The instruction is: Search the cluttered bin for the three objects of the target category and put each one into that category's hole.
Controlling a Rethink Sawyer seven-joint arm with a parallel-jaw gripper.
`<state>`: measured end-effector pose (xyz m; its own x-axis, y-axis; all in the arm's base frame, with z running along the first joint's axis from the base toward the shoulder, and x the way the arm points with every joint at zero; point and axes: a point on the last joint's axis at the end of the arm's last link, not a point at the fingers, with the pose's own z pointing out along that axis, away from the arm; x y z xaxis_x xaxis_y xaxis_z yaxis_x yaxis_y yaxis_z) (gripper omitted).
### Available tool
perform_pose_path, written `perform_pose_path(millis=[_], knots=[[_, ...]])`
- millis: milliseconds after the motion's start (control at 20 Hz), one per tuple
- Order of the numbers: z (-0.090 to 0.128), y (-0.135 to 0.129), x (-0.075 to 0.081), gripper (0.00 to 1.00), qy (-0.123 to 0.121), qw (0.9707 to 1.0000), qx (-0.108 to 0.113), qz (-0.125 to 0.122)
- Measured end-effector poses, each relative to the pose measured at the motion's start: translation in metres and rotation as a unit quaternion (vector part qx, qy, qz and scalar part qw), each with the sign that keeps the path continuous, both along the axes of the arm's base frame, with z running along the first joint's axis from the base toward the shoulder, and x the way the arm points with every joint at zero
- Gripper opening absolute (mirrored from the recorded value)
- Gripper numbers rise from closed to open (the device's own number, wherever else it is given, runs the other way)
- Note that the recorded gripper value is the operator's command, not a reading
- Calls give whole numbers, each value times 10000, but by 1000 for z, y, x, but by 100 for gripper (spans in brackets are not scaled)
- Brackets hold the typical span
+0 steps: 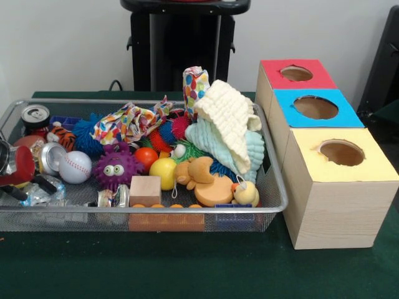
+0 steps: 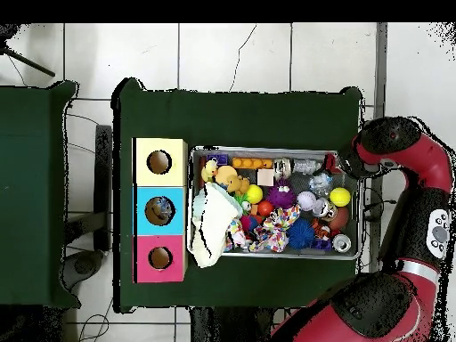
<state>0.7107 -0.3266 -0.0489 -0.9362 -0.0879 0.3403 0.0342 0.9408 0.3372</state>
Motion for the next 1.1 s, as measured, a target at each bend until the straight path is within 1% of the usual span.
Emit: perform_pose_path(millis=[400, 750, 900, 1100], knots=[[1, 1, -2, 100, 68, 10000, 41, 8], [1, -7, 1, 100, 7, 10000, -42, -29], [0, -12, 1, 100, -42, 10000, -69, 43], [0, -16, 2, 100, -160, 9996, -62, 215]])
